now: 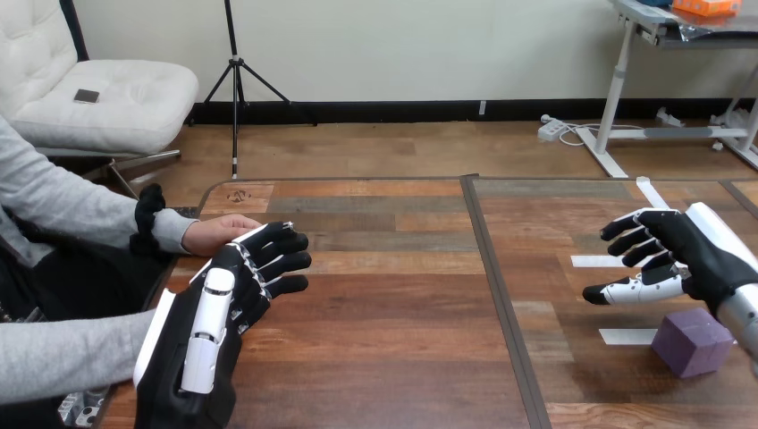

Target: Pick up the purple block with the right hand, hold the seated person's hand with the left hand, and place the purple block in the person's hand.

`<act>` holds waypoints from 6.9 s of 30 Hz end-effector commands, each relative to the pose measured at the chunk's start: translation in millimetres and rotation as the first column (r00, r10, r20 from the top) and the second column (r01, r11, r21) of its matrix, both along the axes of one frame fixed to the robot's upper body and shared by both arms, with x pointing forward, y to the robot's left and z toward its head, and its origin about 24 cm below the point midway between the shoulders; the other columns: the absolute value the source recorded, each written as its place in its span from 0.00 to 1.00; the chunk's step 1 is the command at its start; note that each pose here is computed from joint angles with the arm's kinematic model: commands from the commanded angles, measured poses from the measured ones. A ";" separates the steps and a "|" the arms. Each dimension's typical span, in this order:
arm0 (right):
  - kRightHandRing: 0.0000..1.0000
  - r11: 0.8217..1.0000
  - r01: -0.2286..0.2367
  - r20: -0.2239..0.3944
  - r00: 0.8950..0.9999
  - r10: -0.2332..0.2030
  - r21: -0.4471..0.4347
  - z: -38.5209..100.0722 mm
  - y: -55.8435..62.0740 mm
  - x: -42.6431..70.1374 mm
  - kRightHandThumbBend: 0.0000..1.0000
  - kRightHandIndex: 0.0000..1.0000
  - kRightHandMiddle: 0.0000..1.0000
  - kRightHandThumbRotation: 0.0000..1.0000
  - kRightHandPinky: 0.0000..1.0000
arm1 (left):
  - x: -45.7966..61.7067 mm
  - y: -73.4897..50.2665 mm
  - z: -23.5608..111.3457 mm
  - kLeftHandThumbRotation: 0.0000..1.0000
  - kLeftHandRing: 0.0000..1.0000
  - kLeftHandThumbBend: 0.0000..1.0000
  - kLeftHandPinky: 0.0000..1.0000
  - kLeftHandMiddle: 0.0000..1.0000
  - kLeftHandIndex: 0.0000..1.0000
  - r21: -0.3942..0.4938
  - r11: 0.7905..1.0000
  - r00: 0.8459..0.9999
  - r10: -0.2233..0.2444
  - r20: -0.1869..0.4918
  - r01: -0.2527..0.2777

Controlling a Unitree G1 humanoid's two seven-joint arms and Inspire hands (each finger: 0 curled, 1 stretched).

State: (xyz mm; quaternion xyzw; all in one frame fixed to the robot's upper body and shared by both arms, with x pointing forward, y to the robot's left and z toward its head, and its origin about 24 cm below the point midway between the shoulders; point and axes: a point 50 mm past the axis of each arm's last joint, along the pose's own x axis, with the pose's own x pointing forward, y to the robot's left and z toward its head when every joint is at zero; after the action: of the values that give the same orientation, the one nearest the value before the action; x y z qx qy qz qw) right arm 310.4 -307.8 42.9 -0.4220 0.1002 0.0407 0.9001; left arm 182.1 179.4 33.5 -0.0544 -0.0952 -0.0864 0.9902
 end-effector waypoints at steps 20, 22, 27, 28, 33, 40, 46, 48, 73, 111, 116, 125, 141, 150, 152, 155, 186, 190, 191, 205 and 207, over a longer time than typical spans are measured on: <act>0.81 0.968 -0.176 -0.006 0.984 0.178 -0.178 72.2 -18.1 10.6 1.00 0.83 0.82 0.20 0.74 | 9.9 -0.4 14.7 1.00 0.75 0.35 0.72 0.76 0.74 -0.011 1.000 0.996 0.013 0.093 -0.012; 0.81 0.965 -0.182 -0.015 0.983 0.182 -0.188 75.5 -20.1 10.6 1.00 0.83 0.83 0.20 0.74 | 10.0 -0.4 14.8 1.00 0.75 0.35 0.72 0.76 0.74 -0.012 1.000 0.995 0.014 0.094 -0.013; 0.81 0.957 -0.201 -0.028 0.979 0.200 -0.207 82.7 -23.2 10.6 1.00 0.83 0.83 0.20 0.73 | 10.5 -0.3 14.7 1.00 0.75 0.35 0.72 0.76 0.74 -0.013 1.000 0.995 0.013 0.095 -0.012; 0.80 0.956 -0.205 -0.035 0.979 0.202 -0.211 85.1 -24.2 10.8 1.00 0.83 0.83 0.20 0.73 | 10.5 -0.3 14.7 1.00 0.75 0.35 0.72 0.76 0.74 -0.014 1.000 0.996 0.012 0.094 -0.011; 0.80 0.951 -0.208 -0.058 0.978 0.200 -0.229 92.2 -26.9 11.7 1.00 0.84 0.83 0.20 0.72 | 10.4 -0.2 14.7 1.00 0.75 0.36 0.72 0.76 0.74 -0.018 1.000 0.996 0.009 0.091 -0.007; 0.80 0.937 -0.230 -0.084 0.973 0.215 -0.262 103.7 -28.4 13.2 1.00 0.83 0.83 0.19 0.72 | 10.0 -0.4 15.2 1.00 0.75 0.37 0.72 0.75 0.74 -0.009 1.000 0.996 0.014 0.090 -0.013; 0.80 0.920 -0.252 -0.120 0.967 0.226 -0.301 110.4 -29.2 15.2 1.00 0.83 0.83 0.20 0.70 | 10.0 -0.6 15.1 1.00 0.74 0.37 0.71 0.74 0.73 -0.010 1.000 0.995 0.021 0.093 -0.020; 0.80 0.915 -0.251 -0.132 0.967 0.220 -0.316 112.0 -29.8 15.6 1.00 0.83 0.84 0.21 0.69 | 10.0 -0.6 15.1 1.00 0.74 0.37 0.71 0.74 0.73 -0.011 1.000 0.996 0.021 0.092 -0.020; 0.82 0.895 -0.272 -0.222 0.954 0.202 -0.355 119.2 -38.5 11.8 1.00 0.85 0.85 0.18 0.70 | 10.9 -0.9 14.9 1.00 0.74 0.38 0.70 0.74 0.74 -0.020 1.000 0.995 0.016 0.093 -0.014; 0.81 0.862 -0.366 -0.337 0.908 0.248 -0.351 81.6 -37.6 -4.5 1.00 0.85 0.85 0.12 0.72 | 9.2 1.1 15.6 1.00 0.73 0.35 0.69 0.72 0.73 -0.014 1.000 0.995 0.010 0.096 -0.009; 0.81 0.857 -0.360 -0.346 0.909 0.233 -0.369 76.8 -38.3 -5.8 1.00 0.84 0.84 0.10 0.72 | 9.4 1.4 15.1 1.00 0.73 0.36 0.69 0.72 0.72 -0.016 1.000 0.995 0.014 0.100 -0.012; 0.81 0.874 -0.345 -0.369 0.905 0.214 -0.341 69.4 -38.9 -6.4 1.00 0.85 0.86 0.09 0.71 | 8.6 0.5 15.3 1.00 0.73 0.37 0.69 0.71 0.71 -0.016 1.000 0.995 0.021 0.095 -0.019; 0.82 0.870 -0.363 -0.392 0.893 0.223 -0.332 57.9 -36.5 -8.3 1.00 0.85 0.86 0.08 0.71 | 8.4 0.3 15.2 1.00 0.73 0.38 0.69 0.70 0.70 -0.015 1.000 0.995 0.013 0.094 -0.011; 0.83 0.868 -0.370 -0.406 0.886 0.223 -0.330 52.7 -34.2 -7.4 1.00 0.86 0.87 0.06 0.73 | 8.8 1.5 15.7 1.00 0.74 0.42 0.69 0.71 0.70 -0.019 1.000 0.995 -0.018 0.098 0.020; 0.83 0.872 -0.362 -0.416 0.885 0.211 -0.329 50.9 -34.2 -6.6 1.00 0.86 0.87 0.06 0.73 | 9.1 1.8 15.5 1.00 0.74 0.43 0.69 0.71 0.70 -0.022 0.999 0.995 -0.021 0.102 0.024; 0.82 0.860 -0.373 -0.423 0.881 0.210 -0.348 48.3 -32.8 -5.7 1.00 0.86 0.86 0.06 0.72 | 9.4 2.5 15.3 1.00 0.75 0.45 0.69 0.71 0.70 -0.028 0.999 0.995 -0.029 0.099 0.032; 0.55 0.778 -0.405 -0.386 0.894 0.227 -0.481 27.9 -23.3 -5.3 0.90 0.59 0.60 0.00 0.49 | 9.7 6.1 12.6 1.00 0.67 0.62 0.56 0.66 0.65 -0.109 0.994 0.981 0.025 0.195 -0.004; 0.51 0.785 -0.383 -0.341 0.911 0.233 -0.486 25.3 -22.2 -5.9 0.89 0.56 0.56 0.00 0.45 | 9.6 6.3 12.9 1.00 0.67 0.64 0.55 0.65 0.64 -0.117 0.993 0.980 0.032 0.198 -0.009; 0.49 0.787 -0.380 -0.332 0.913 0.236 -0.486 24.9 -22.0 -6.1 0.88 0.54 0.54 0.00 0.44 | 9.6 6.3 12.9 1.00 0.66 0.65 0.55 0.65 0.63 -0.118 0.993 0.980 0.033 0.198 -0.010; 0.45 0.786 -0.352 -0.237 0.935 0.266 -0.509 25.5 -20.4 -7.9 0.82 0.46 0.50 0.00 0.38 | 9.2 6.2 11.8 1.00 0.66 0.64 0.53 0.64 0.61 -0.115 0.993 0.980 0.034 0.196 -0.012; 0.45 0.788 -0.351 -0.231 0.935 0.268 -0.506 25.9 -20.3 -7.8 0.82 0.46 0.50 0.00 0.38 | 9.2 6.1 11.6 1.00 0.66 0.64 0.53 0.64 0.61 -0.115 0.993 0.980 0.033 0.194 -0.011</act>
State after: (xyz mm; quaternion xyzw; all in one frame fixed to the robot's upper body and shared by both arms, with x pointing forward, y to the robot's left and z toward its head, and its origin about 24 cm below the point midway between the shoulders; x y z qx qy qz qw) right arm 290.0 -337.5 56.1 -0.6618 0.1467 0.2056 0.7058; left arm 182.5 185.6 36.0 -0.0959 -0.1651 -0.0788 0.9784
